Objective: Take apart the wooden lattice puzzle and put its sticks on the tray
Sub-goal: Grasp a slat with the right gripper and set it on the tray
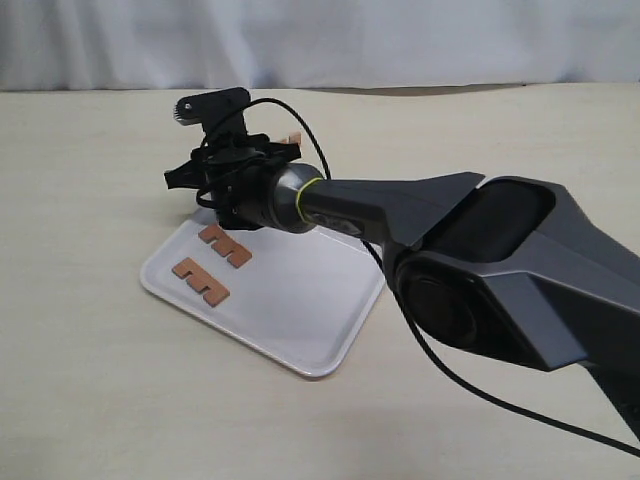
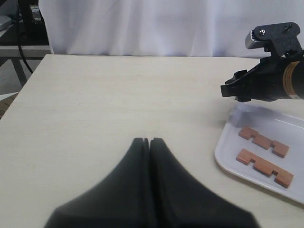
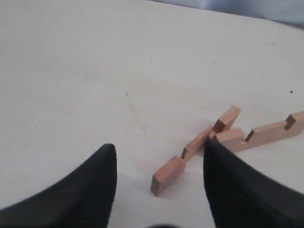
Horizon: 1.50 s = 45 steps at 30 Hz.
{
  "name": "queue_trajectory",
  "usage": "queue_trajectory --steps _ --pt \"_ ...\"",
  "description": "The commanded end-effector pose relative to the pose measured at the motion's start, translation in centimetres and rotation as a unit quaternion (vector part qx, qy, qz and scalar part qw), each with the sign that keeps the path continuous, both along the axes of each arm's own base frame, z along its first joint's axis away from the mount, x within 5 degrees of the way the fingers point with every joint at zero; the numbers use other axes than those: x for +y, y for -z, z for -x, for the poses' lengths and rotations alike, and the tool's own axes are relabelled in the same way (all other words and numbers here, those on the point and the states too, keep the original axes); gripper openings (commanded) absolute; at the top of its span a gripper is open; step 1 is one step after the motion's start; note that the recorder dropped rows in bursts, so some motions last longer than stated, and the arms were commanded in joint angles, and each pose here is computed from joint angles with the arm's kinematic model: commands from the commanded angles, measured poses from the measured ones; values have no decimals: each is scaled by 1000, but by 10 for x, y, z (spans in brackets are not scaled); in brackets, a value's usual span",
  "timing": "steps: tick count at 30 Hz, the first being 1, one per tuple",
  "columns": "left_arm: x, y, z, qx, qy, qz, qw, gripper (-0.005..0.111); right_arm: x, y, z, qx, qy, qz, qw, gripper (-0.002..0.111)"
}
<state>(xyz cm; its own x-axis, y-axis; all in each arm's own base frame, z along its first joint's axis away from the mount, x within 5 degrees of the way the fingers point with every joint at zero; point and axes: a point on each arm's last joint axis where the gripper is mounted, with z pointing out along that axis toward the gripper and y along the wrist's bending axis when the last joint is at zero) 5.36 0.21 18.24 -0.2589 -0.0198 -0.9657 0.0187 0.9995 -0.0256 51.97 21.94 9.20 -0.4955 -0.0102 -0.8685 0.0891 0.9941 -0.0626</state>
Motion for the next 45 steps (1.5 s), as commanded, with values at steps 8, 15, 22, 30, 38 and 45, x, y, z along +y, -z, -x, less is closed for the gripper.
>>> queue_trajectory --steps 8,15,22,30,38,45 --pt "0 1 0 0 3 1 1000 0 -6 9 -1 -2 20 12 1000 16" --pt "0 1 0 0 3 1 1000 0 4 -10 2 -11 -6 34 999 5" --pt "0 1 0 0 3 1 1000 0 39 -54 20 -32 -74 94 992 5" --pt "0 1 0 0 3 1 1000 0 64 -89 45 12 -148 125 981 5" --pt "0 1 0 0 3 1 1000 0 49 -93 76 73 -239 151 956 5" --pt "0 0 0 -1 3 1 1000 0 -5 -80 108 70 -294 75 950 5"
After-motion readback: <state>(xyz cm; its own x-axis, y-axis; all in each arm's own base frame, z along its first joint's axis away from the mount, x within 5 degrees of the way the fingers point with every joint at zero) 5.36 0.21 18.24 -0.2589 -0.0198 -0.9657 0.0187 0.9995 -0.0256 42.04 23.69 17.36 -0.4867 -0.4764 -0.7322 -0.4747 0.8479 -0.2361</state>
